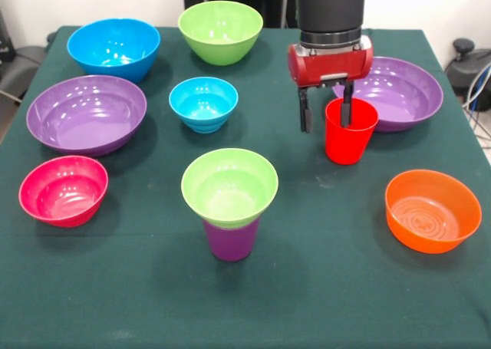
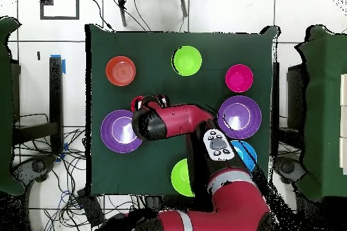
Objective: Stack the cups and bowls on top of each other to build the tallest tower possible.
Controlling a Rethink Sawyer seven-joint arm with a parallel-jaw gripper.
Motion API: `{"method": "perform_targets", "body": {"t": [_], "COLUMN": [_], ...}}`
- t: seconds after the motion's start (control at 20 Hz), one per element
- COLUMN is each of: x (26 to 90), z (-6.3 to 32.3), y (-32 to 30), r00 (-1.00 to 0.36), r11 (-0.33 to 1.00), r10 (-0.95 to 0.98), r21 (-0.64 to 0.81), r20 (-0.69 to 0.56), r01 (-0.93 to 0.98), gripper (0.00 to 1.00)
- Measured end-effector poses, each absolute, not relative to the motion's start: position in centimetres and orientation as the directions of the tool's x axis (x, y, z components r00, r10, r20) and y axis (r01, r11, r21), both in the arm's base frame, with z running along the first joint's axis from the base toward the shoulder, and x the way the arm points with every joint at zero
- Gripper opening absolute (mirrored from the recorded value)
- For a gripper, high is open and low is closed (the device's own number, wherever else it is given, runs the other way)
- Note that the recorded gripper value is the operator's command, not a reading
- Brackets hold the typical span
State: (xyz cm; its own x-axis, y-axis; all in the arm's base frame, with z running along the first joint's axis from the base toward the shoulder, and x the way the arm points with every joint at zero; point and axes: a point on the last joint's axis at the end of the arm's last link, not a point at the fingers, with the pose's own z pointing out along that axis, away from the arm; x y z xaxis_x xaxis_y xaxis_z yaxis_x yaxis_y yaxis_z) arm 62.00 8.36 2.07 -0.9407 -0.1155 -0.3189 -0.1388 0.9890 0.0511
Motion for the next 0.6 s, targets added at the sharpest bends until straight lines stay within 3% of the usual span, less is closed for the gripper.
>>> {"method": "perform_targets", "body": {"t": [0.6], "x": [63.0], "z": [4.4], "y": [7.4], "r00": [-0.928], "r11": [0.991], "r10": [-0.112], "r21": [0.034], "r20": [-0.354], "r01": [-0.132], "gripper": [1.00]}}
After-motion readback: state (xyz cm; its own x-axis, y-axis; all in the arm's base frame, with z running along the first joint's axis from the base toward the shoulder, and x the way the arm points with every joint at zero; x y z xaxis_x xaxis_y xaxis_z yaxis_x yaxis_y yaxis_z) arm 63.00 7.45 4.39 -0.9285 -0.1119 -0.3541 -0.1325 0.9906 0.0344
